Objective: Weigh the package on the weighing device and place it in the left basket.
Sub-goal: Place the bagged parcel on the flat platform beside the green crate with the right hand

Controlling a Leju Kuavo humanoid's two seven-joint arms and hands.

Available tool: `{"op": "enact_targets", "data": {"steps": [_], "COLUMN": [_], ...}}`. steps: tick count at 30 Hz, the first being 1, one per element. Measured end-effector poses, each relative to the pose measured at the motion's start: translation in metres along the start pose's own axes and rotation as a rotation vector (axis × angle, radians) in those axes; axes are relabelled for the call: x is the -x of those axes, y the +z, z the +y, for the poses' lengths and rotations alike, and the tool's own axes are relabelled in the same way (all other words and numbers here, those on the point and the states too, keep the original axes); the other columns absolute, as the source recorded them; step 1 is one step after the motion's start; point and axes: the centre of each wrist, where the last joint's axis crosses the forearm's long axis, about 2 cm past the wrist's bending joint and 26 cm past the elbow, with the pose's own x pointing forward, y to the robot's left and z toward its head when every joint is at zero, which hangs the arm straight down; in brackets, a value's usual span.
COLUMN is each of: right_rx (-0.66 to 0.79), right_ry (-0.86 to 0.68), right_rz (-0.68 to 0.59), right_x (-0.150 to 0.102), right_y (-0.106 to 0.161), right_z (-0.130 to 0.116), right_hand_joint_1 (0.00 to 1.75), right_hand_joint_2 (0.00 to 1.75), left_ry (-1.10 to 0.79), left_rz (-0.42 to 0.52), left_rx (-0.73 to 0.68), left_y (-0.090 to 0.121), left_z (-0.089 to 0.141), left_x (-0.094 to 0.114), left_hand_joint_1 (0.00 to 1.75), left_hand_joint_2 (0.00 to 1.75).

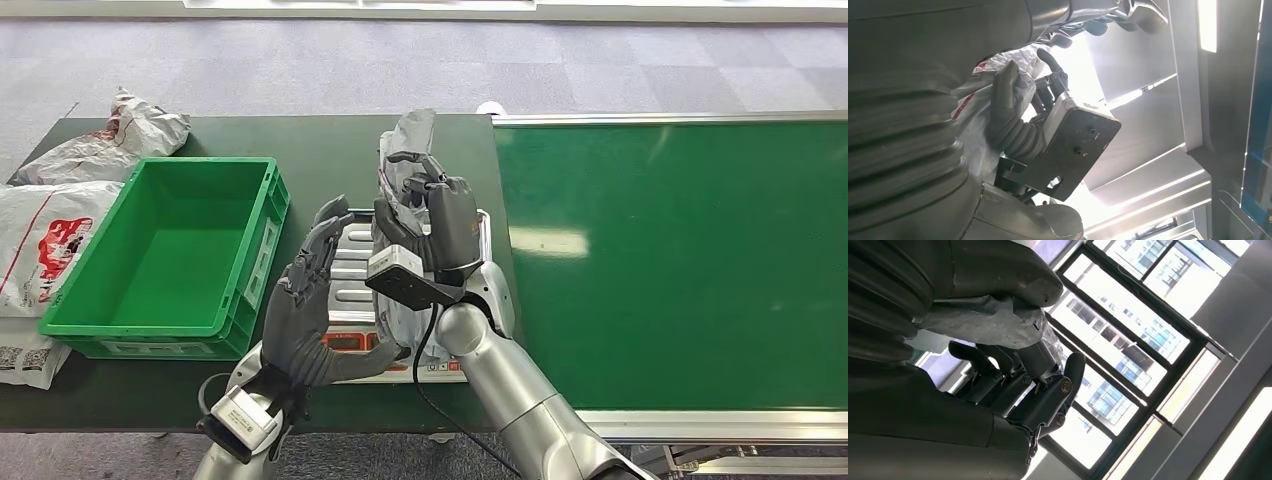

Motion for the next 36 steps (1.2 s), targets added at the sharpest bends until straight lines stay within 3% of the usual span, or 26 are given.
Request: {"op": "enact_targets", "data": {"steps": [2, 4, 6, 8, 17, 30, 33, 36], "right_rx": [-0.001, 0.006, 0.014, 0.017, -0.036, -0.125, -0.031, 0.185], "right_ry": [-0.001, -0.003, 0.002, 0.028, 0.182, 0.226, 0.231, 0.241], "right_rz": [0.005, 0.012, 0.026, 0.053, 0.188, 0.294, 0.235, 0.087], "right_x": [0.001, 0.002, 0.003, 0.005, 0.015, 0.023, 0.019, 0.008], "right_y": [0.001, 0.001, 0.001, 0.002, 0.004, 0.004, 0.001, -0.001], "right_z": [0.001, 0.001, 0.002, 0.003, 0.003, -0.007, -0.014, -0.032], "right_hand_joint_1": [1.75, 0.87, 0.0, 0.0, 0.0, 0.0, 0.0, 0.0], "right_hand_joint_2": [1.75, 1.75, 0.87, 0.0, 0.0, 0.0, 0.0, 0.0], "left_ry": [0.0, -0.001, -0.003, -0.007, -0.021, -0.029, -0.029, -0.02], "left_rz": [0.002, 0.003, 0.005, 0.006, 0.017, 0.022, 0.019, 0.027], "left_rx": [0.001, 0.003, 0.005, 0.009, 0.026, 0.039, 0.039, 0.042], "left_y": [0.0, 0.0, 0.0, 0.0, 0.003, 0.008, 0.008, 0.009], "left_z": [0.0, 0.0, 0.0, 0.0, -0.001, 0.0, 0.0, -0.001], "left_x": [0.001, 0.001, 0.002, 0.002, 0.002, -0.001, -0.003, -0.005], "left_hand_joint_1": [0.0, 0.0, 0.0, 0.0, 0.0, 0.0, 0.0, 0.0], "left_hand_joint_2": [1.75, 1.75, 1.75, 1.75, 1.75, 1.75, 1.75, 1.75]}}
